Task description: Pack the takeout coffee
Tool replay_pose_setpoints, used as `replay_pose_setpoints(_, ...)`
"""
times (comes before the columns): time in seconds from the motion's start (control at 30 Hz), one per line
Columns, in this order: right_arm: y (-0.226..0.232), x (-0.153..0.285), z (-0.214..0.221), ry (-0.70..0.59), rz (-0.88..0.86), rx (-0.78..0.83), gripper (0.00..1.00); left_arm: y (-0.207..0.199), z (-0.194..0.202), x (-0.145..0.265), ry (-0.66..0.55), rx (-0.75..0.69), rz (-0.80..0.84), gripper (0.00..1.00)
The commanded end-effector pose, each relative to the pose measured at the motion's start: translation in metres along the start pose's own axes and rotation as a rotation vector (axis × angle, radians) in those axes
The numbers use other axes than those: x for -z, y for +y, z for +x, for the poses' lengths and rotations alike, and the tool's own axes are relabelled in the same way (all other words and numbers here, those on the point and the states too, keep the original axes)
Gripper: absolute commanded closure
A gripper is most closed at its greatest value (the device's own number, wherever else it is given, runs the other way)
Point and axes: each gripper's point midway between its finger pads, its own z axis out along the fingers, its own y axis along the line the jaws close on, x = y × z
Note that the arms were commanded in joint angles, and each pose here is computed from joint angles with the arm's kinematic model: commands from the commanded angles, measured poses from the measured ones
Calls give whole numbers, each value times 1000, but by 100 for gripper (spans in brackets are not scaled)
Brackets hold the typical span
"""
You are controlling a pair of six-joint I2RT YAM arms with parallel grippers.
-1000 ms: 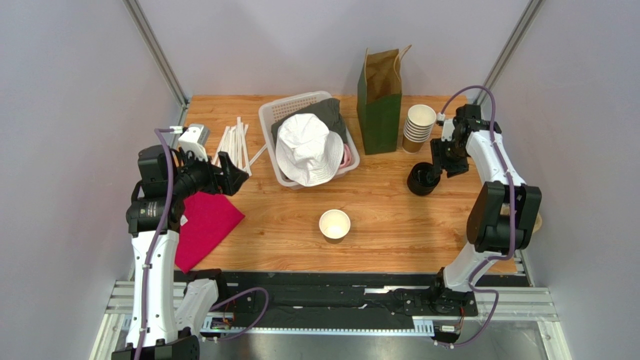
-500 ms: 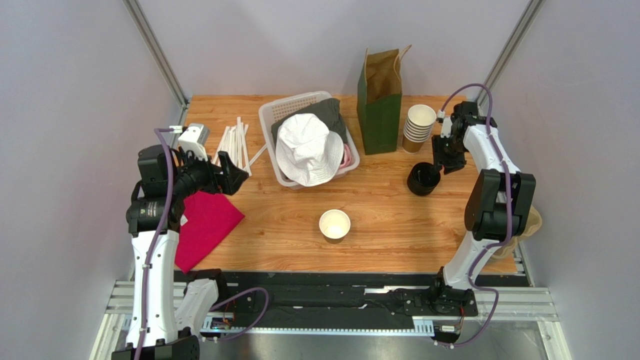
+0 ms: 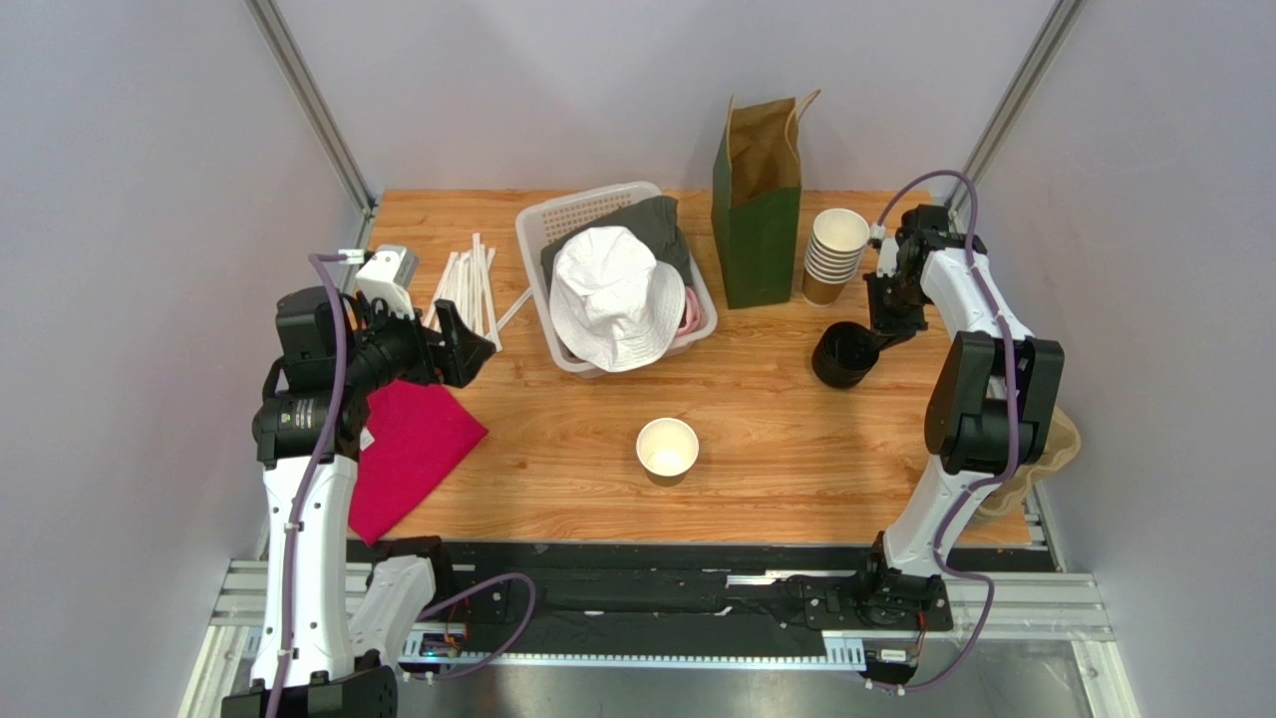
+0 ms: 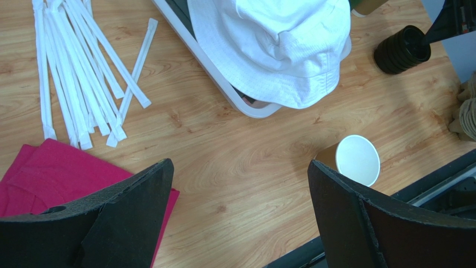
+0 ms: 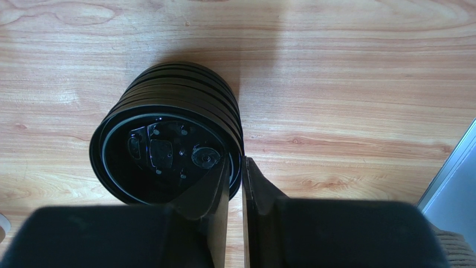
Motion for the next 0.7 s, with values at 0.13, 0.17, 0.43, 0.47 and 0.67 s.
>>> replay_pose_setpoints(0.13,-6,13,-17,-57,22,0,100,-2,-15,2,-40,-25,4,1)
replay_pose_setpoints(0.17,-4,19,-17,-65,18,3,100,-3,-16,2,-42,-27,5,1)
replay_pose_setpoints(0.43,2,60,-22,-123,-2,37,100,-3,-15,2,-41,-39,13,1)
replay_pose_setpoints(0.47,3,65,-23,-131,-4,40,100,-4,-16,3,-42,-44,14,1)
replay_pose_setpoints(0.67,25,114,-29,-211,-101,70,100,-22,-24,13,-62,-165,100,1)
